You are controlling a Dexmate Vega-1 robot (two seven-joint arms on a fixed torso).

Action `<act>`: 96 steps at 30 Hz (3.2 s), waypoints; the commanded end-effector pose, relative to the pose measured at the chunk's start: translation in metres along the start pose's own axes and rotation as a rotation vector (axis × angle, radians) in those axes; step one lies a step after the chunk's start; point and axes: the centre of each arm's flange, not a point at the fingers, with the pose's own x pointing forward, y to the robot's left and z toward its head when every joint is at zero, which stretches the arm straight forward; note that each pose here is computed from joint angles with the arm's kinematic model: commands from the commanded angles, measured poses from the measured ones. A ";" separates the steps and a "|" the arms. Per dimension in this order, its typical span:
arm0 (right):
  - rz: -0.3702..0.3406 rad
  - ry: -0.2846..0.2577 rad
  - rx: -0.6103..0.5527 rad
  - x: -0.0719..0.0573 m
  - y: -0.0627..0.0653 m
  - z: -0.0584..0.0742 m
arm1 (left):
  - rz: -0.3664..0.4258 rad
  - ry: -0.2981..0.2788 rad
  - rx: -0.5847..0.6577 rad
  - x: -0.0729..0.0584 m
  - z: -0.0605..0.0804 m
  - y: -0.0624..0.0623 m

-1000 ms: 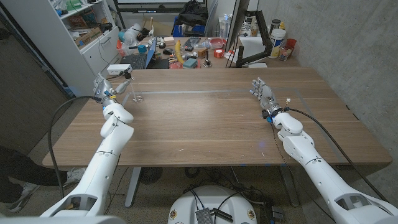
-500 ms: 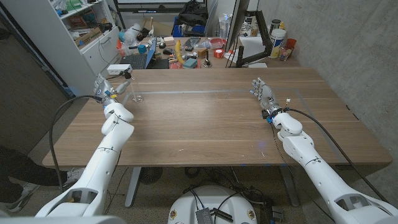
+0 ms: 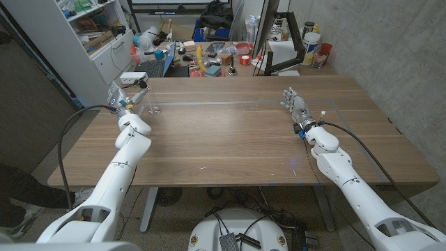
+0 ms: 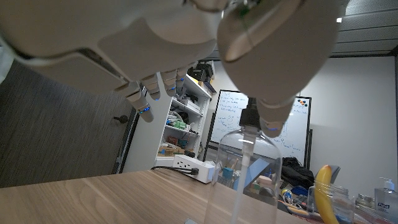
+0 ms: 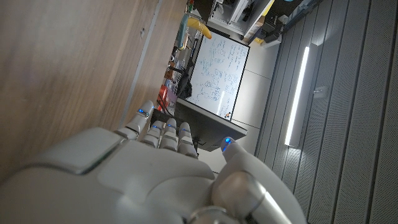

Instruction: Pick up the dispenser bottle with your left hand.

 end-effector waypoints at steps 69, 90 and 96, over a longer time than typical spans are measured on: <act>-0.048 0.012 -0.005 -0.023 -0.024 -0.010 | -0.120 0.011 -0.113 0.032 0.003 -0.050; -0.053 0.014 -0.016 -0.017 -0.021 -0.009 | -0.086 0.036 -0.136 0.039 -0.003 -0.054; -0.058 0.016 -0.018 -0.018 -0.020 -0.009 | -0.084 0.036 -0.172 0.040 -0.004 -0.055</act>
